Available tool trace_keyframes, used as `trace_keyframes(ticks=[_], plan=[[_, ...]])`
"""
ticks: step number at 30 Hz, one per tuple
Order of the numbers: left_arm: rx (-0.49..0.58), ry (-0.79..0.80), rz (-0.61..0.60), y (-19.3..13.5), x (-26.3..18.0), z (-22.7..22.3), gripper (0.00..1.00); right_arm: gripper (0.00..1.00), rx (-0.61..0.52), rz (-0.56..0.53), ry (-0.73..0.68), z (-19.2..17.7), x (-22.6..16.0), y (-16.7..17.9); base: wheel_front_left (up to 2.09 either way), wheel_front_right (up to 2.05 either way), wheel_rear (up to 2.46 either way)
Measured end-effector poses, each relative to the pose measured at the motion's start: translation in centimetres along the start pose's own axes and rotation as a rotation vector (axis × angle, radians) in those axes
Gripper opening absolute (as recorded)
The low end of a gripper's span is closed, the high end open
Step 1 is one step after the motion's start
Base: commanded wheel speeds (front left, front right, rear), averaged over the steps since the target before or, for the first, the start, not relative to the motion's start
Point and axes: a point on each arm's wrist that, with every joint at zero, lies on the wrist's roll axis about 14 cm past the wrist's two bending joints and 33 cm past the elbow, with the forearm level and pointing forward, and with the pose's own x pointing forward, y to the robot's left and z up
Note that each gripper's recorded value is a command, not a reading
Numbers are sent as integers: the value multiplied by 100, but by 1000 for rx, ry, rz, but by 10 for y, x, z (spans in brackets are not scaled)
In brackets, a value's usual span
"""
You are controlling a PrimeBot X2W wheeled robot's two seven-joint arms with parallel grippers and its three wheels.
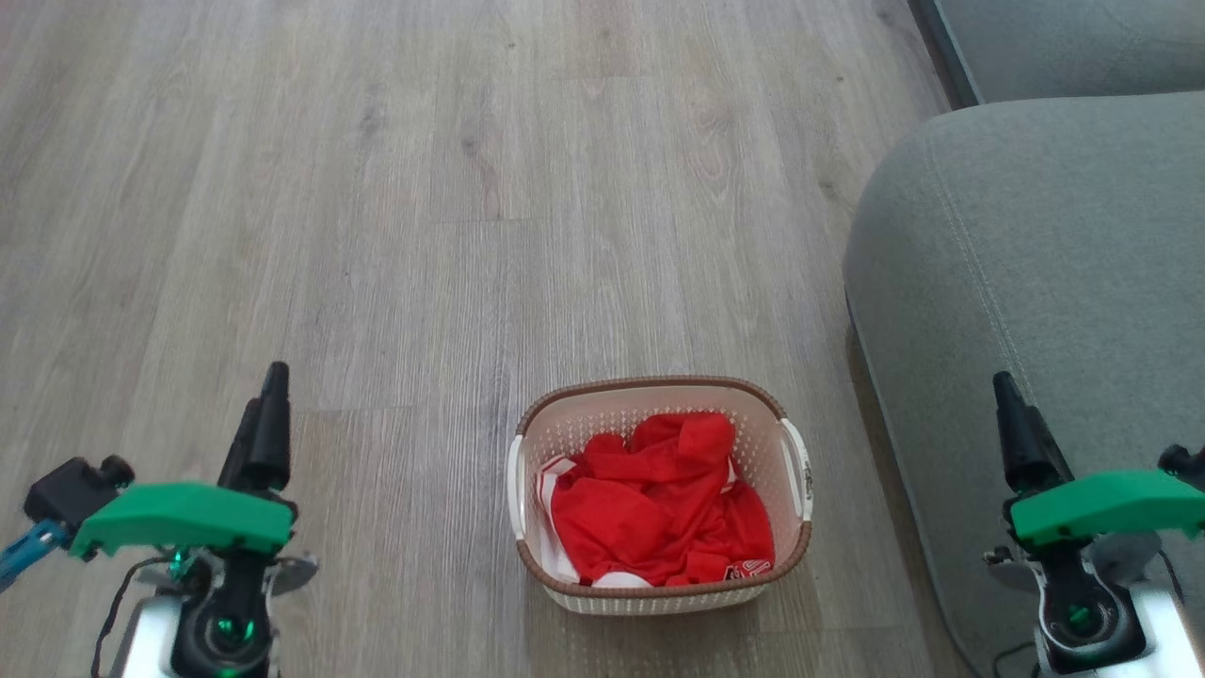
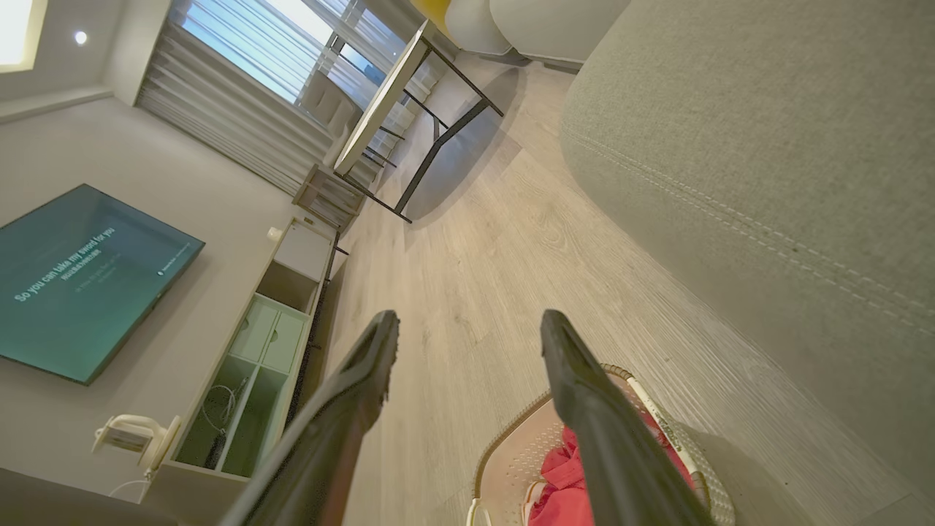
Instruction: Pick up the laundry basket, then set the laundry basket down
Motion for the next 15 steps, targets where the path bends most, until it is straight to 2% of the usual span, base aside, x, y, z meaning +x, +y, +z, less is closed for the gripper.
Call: trace_keyframes(ticks=[15], plan=[[276, 16, -43, -15, 3, -5, 100, 100, -253, 64, -4, 5, 7, 18, 0, 0, 0]])
